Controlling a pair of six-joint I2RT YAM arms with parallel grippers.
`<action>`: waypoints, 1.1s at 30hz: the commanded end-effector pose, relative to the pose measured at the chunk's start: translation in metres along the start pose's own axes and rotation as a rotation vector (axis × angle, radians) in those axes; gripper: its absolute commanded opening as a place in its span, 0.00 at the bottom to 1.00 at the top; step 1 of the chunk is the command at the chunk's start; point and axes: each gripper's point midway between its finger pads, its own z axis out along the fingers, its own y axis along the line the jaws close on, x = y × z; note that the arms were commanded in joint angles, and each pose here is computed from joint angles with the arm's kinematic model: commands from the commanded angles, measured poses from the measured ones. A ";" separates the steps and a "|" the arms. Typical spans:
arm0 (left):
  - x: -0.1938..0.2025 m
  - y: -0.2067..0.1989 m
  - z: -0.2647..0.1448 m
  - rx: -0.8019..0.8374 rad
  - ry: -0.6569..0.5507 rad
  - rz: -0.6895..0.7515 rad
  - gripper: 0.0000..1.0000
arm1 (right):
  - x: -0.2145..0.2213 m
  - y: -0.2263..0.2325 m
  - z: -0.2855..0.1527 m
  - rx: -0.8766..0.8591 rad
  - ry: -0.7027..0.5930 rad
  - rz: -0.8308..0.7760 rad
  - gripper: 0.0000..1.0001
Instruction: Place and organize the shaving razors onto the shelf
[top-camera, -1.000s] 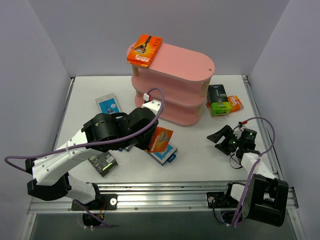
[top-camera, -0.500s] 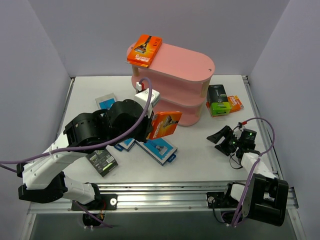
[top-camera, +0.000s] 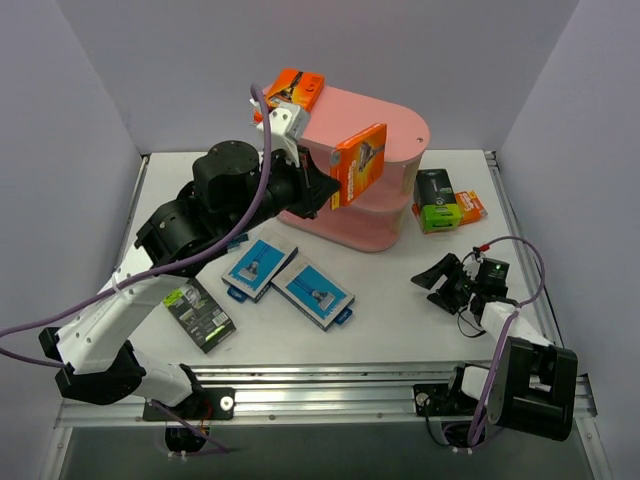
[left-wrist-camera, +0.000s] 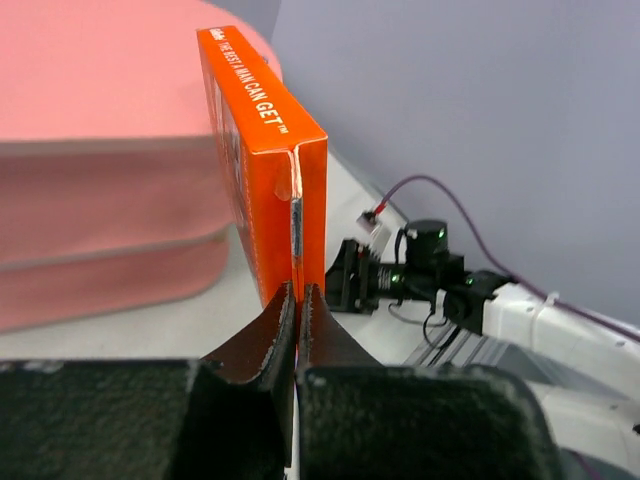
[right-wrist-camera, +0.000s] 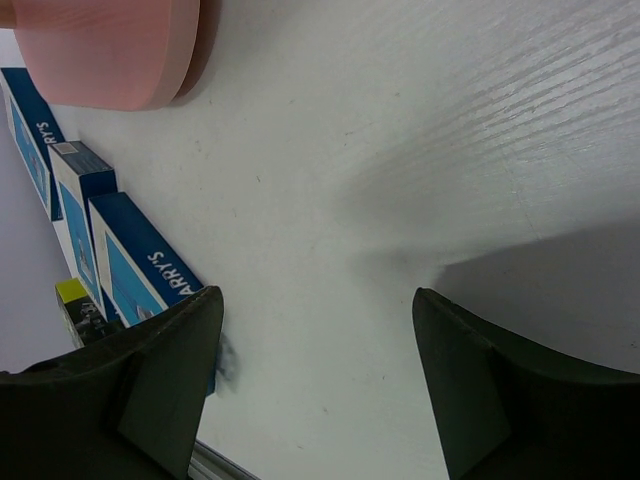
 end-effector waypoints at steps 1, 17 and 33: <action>-0.064 -0.027 0.005 0.172 -0.203 -0.075 0.02 | -0.007 0.006 0.001 -0.002 -0.005 -0.033 0.72; -0.082 0.020 0.064 0.200 -0.352 -0.309 0.02 | -0.002 0.002 0.005 0.008 0.019 -0.026 0.72; -0.047 0.072 0.095 -0.053 -0.516 -0.582 0.02 | 0.002 0.007 0.006 -0.004 0.035 -0.044 0.72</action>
